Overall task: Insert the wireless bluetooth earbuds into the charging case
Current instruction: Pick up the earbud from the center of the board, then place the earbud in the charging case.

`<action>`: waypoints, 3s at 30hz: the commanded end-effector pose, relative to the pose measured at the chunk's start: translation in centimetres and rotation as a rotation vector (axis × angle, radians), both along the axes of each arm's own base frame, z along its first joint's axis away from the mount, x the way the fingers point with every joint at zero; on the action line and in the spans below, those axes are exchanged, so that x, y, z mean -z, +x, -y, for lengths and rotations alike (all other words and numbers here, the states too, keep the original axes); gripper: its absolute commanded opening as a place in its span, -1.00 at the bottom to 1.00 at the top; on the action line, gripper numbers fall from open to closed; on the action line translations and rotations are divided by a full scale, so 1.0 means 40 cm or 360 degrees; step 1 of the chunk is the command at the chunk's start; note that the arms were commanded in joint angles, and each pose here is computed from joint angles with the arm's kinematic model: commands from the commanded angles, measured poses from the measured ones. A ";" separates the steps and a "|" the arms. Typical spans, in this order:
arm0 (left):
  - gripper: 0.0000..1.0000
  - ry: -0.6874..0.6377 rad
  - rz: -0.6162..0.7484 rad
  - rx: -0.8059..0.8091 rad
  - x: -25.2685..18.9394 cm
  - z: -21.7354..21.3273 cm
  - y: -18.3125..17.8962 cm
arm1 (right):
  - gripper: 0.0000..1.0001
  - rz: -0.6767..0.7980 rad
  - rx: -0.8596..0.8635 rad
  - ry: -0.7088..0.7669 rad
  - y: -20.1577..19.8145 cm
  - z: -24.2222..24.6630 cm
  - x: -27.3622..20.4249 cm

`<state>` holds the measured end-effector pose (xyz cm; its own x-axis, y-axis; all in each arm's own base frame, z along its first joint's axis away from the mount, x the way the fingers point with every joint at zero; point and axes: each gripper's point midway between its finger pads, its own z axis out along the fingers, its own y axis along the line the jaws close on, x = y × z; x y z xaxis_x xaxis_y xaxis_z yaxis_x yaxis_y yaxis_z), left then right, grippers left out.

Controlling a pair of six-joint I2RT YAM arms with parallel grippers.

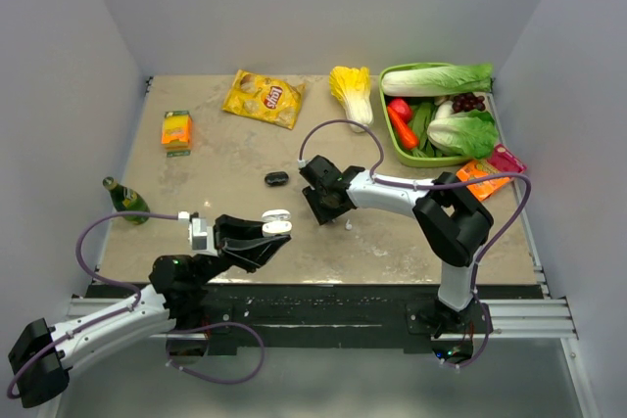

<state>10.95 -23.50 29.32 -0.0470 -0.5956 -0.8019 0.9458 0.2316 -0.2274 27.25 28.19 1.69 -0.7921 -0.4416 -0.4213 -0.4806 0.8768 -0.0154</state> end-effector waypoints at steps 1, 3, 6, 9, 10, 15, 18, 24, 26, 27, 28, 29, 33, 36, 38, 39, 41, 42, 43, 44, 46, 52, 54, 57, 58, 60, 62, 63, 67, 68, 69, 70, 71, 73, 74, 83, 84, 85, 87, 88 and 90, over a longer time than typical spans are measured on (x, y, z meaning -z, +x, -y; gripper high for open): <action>-1.00 0.0219 -0.0173 0.0016 0.237 -0.001 -0.006 | -0.10 -0.0004 -0.0027 -0.0003 -0.011 0.006 0.003; -1.00 0.0223 -0.0177 0.0021 0.239 0.001 -0.007 | -0.10 -0.0007 -0.0030 -0.0004 -0.012 0.007 0.004; -1.00 0.0222 -0.0178 0.0017 0.239 0.000 -0.006 | -0.10 -0.0003 -0.0030 0.0000 -0.011 0.006 0.002; -1.00 0.0223 -0.0176 0.0018 0.238 0.001 -0.006 | -0.11 -0.0007 -0.0029 0.0000 -0.012 0.005 0.003; -1.00 0.0223 -0.0176 0.0018 0.237 0.001 -0.006 | -0.11 -0.0003 -0.0031 0.0003 -0.011 0.004 0.000; -1.00 0.0223 -0.0176 0.0018 0.237 0.001 -0.006 | -0.15 -0.0006 -0.0036 0.0001 -0.012 0.004 0.001; -1.00 0.0225 -0.0177 0.0018 0.239 0.001 -0.006 | -0.20 -0.0013 -0.0041 -0.0010 -0.015 0.008 0.007; -1.00 0.0227 -0.0178 0.0018 0.241 0.001 -0.006 | -0.24 -0.0024 -0.0038 -0.0022 -0.022 0.015 0.012; -1.00 0.0225 -0.0177 0.0018 0.240 0.001 -0.006 | -0.24 -0.0023 -0.0040 -0.0023 -0.024 0.017 0.012; -1.00 0.0227 -0.0178 0.0018 0.241 0.001 -0.006 | -0.22 -0.0026 -0.0034 -0.0030 -0.025 0.020 0.014; -1.00 0.0226 -0.0179 0.0016 0.241 0.001 -0.006 | -0.22 -0.0022 -0.0036 -0.0027 -0.025 0.020 0.011; -1.00 0.0226 -0.0180 0.0019 0.241 0.001 -0.006 | -0.22 -0.0024 -0.0036 -0.0029 -0.027 0.022 0.011; -1.00 0.0228 -0.0182 0.0019 0.242 0.001 -0.007 | -0.22 -0.0030 -0.0032 -0.0029 -0.032 0.026 0.012; -1.00 0.0225 -0.0182 0.0020 0.242 0.000 -0.007 | -0.23 -0.0035 -0.0031 -0.0030 -0.035 0.029 0.012; -1.00 0.0227 -0.0184 0.0023 0.244 0.001 -0.008 | -0.24 -0.0039 -0.0033 -0.0037 -0.037 0.032 0.015; -1.00 0.0226 -0.0186 0.0024 0.244 0.001 -0.008 | -0.24 -0.0038 -0.0032 -0.0038 -0.038 0.033 0.015; -1.00 0.0224 -0.0184 0.0024 0.244 0.000 -0.008 | -0.25 -0.0040 -0.0033 -0.0037 -0.038 0.033 0.016; -1.00 0.0222 -0.0183 0.0024 0.243 0.000 -0.009 | -0.27 -0.0037 -0.0028 -0.0035 -0.037 0.032 0.015; -1.00 0.0224 -0.0184 0.0024 0.245 0.000 -0.009 | -0.29 -0.0037 -0.0030 -0.0035 -0.038 0.033 0.015; -1.00 0.0223 -0.0186 0.0025 0.245 0.000 -0.009 | -0.32 -0.0035 -0.0030 -0.0034 -0.038 0.033 0.016; -1.00 0.0221 -0.0185 0.0025 0.244 0.000 -0.009 | -0.39 -0.0039 -0.0031 -0.0033 -0.039 0.031 0.015; -1.00 0.0215 -0.0182 0.0026 0.242 -0.001 -0.010 | -0.58 -0.0029 -0.0021 -0.0021 -0.035 0.029 0.010; -1.00 0.0217 -0.0184 0.0026 0.244 -0.001 -0.010 | -0.64 -0.0015 -0.0017 -0.0009 -0.032 0.025 0.003; -1.00 0.0218 -0.0185 0.0021 0.245 -0.002 -0.008 | -0.78 0.0028 0.0004 0.0028 -0.022 0.018 -0.018; -1.00 0.0215 -0.0180 0.0020 0.241 -0.001 -0.008 | -0.81 0.0037 0.0008 0.0033 -0.020 0.017 -0.023; -1.00 0.0216 -0.0178 0.0019 0.241 -0.001 -0.008 | -0.90 0.0048 0.0010 0.0047 -0.016 0.013 -0.033; -1.00 0.0218 -0.0179 0.0015 0.240 -0.001 -0.006 | -0.99 0.0056 0.0012 0.0050 -0.012 0.011 -0.038; -1.00 0.0222 -0.0182 0.0015 0.242 0.000 -0.006 | -1.00 0.0066 0.0018 0.0051 -0.008 0.011 -0.040; -1.00 0.0216 -0.0175 0.0009 0.237 -0.001 -0.004 | -1.00 0.0092 0.0023 0.0074 -0.004 0.007 -0.054; -1.00 0.0220 -0.0178 0.0009 0.239 0.000 -0.004 | -1.00 0.0094 0.0032 0.0081 -0.003 0.007 -0.057; -1.00 0.0221 -0.0181 0.0007 0.240 0.000 -0.004 | -1.00 0.0115 0.0034 0.0098 0.002 0.004 -0.066; -1.00 0.0222 -0.0179 0.0006 0.240 0.000 -0.004 | -1.00 0.0128 0.0041 0.0110 0.005 0.002 -0.072; -1.00 0.0220 -0.0178 0.0003 0.238 -0.001 -0.003 | -1.00 0.0144 0.0050 0.0127 0.009 -0.001 -0.081; -1.00 0.0222 -0.0177 -0.0007 0.239 -0.001 0.000 | -1.00 0.0224 0.0074 0.0200 0.024 -0.010 -0.120; -1.00 0.0218 -0.0173 -0.0010 0.236 -0.002 0.000 | -1.00 0.0250 0.0085 0.0225 0.026 -0.011 -0.135; -1.00 0.0210 -0.0149 -0.0082 0.214 -0.001 0.023 | -1.00 0.0753 0.0226 0.0714 0.067 -0.005 -0.479; -1.00 0.0178 -0.0131 -0.0097 0.197 -0.004 0.026 | -1.00 0.0818 0.0252 0.0788 0.069 -0.001 -0.524; -1.00 0.0177 -0.0119 -0.0109 0.193 -0.004 0.029 | -1.00 0.0852 0.0266 0.0834 0.062 0.009 -0.544; -1.00 0.0156 -0.0095 -0.0134 0.175 -0.004 0.036 | -1.00 0.0979 0.0280 0.1015 0.045 0.027 -0.652; -1.00 0.0159 -0.0079 -0.0151 0.173 -0.004 0.040 | -1.00 0.1003 0.0264 0.1058 0.036 0.032 -0.675; -1.00 0.0139 -0.0043 -0.0166 0.150 0.000 0.046 | -1.00 0.1056 0.0207 0.1152 0.012 0.039 -0.734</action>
